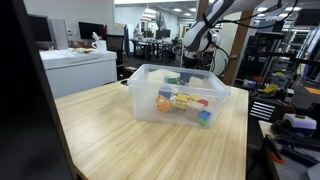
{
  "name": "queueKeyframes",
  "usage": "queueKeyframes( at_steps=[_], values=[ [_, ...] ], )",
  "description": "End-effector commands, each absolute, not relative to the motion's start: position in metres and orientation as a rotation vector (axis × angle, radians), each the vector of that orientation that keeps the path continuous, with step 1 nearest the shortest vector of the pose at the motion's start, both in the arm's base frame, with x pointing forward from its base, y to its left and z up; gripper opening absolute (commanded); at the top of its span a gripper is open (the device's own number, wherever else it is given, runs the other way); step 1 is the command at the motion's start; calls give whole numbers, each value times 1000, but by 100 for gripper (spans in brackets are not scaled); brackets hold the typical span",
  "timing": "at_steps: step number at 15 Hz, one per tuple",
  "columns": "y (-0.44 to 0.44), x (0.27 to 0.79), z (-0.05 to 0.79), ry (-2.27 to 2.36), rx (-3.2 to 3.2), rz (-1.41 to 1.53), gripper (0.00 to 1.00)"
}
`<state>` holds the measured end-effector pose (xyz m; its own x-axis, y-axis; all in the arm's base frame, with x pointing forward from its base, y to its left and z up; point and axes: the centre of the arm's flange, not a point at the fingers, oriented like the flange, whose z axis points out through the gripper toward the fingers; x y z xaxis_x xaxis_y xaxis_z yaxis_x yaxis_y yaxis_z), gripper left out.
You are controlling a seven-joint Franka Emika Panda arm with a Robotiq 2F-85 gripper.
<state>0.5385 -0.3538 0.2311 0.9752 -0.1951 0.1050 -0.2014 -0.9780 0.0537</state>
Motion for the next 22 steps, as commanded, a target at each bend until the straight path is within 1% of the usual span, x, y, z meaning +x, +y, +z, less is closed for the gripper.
queueKeyframes(
  at_steps=[1,2,3,7,12,16,22],
  values=[
    [-356,546,227,-280,3048,125,38],
    [-357,546,226,-277,3045,122,35],
    [-357,546,227,-277,3045,117,34],
    [-350,540,239,-248,3043,62,34],
    [-329,521,264,-195,3072,41,34],
    [-311,505,298,-151,3051,72,34],
    [-276,478,365,-37,3047,193,34]
  ],
)
